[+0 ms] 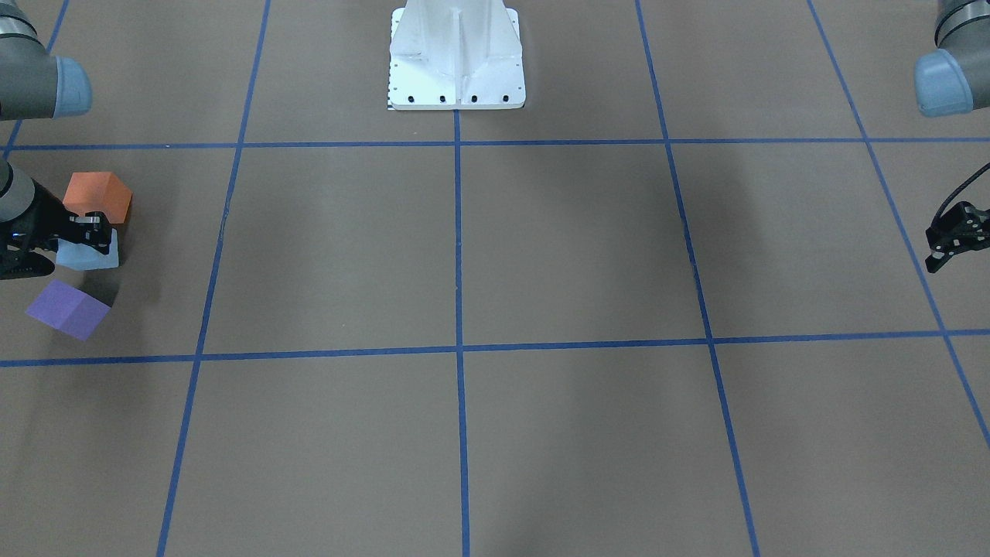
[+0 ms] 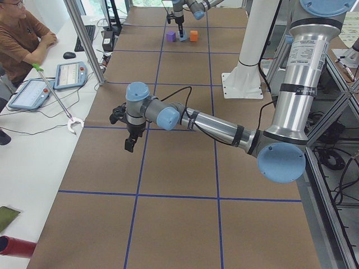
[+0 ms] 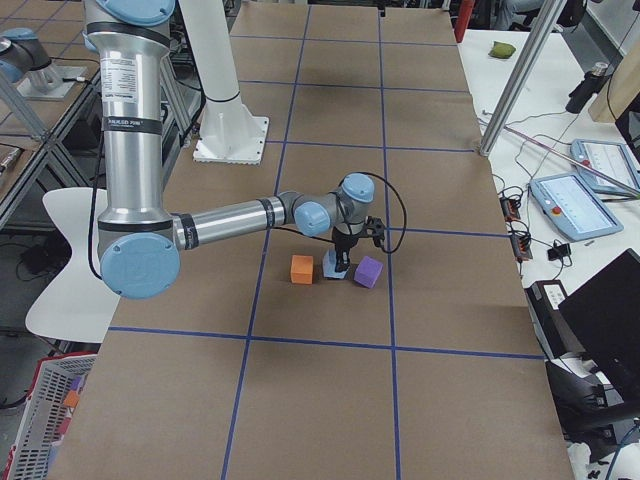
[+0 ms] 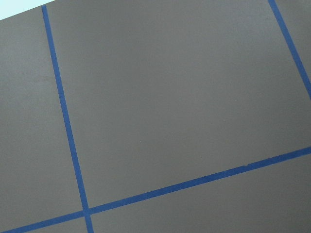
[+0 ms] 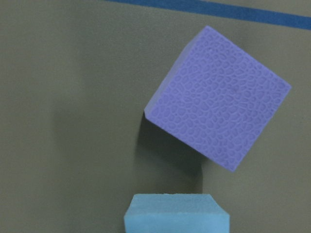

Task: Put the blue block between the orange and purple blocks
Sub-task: 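Lower the light blue cube between the purple and orange cubes, then open the right gripper and lift it away from the cubes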

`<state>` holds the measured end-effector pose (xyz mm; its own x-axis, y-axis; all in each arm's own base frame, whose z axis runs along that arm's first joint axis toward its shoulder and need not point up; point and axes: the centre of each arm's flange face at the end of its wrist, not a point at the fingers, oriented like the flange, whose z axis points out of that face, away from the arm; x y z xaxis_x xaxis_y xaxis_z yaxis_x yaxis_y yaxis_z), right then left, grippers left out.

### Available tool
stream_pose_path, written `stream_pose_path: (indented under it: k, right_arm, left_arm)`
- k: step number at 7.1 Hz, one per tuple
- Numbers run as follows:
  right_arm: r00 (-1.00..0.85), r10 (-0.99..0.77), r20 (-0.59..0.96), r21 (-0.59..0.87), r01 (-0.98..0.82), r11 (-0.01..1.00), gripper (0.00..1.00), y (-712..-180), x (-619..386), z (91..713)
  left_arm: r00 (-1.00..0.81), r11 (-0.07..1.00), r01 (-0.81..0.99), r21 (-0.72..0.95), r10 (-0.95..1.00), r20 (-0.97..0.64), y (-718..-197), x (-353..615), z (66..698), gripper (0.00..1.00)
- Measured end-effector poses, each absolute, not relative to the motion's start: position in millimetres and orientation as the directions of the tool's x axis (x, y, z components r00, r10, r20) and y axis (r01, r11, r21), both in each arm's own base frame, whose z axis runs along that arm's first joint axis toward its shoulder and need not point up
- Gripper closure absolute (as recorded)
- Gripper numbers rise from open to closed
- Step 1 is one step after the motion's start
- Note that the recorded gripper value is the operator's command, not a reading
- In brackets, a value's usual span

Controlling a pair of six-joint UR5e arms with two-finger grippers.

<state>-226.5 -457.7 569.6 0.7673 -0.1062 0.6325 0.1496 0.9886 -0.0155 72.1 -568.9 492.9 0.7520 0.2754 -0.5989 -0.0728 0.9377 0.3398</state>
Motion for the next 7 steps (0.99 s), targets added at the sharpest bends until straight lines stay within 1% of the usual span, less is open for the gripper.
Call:
stream_pose_path:
  k: [2,7]
  right_arm:
    - [0.772,-0.106,0.627,-0.021,0.153,0.988,0.00,-459,-227,575]
    - [0.762,-0.114,0.638,0.017,0.134,0.991,0.00,-462,-222,561]
  left_arm:
    - [0.752,0.937,-0.073,0.340,0.276,-0.599,-569,72,493,0.00]
    - [0.753,0.937,-0.072,0.342,0.276,-0.598,-570,72,492,0.00]
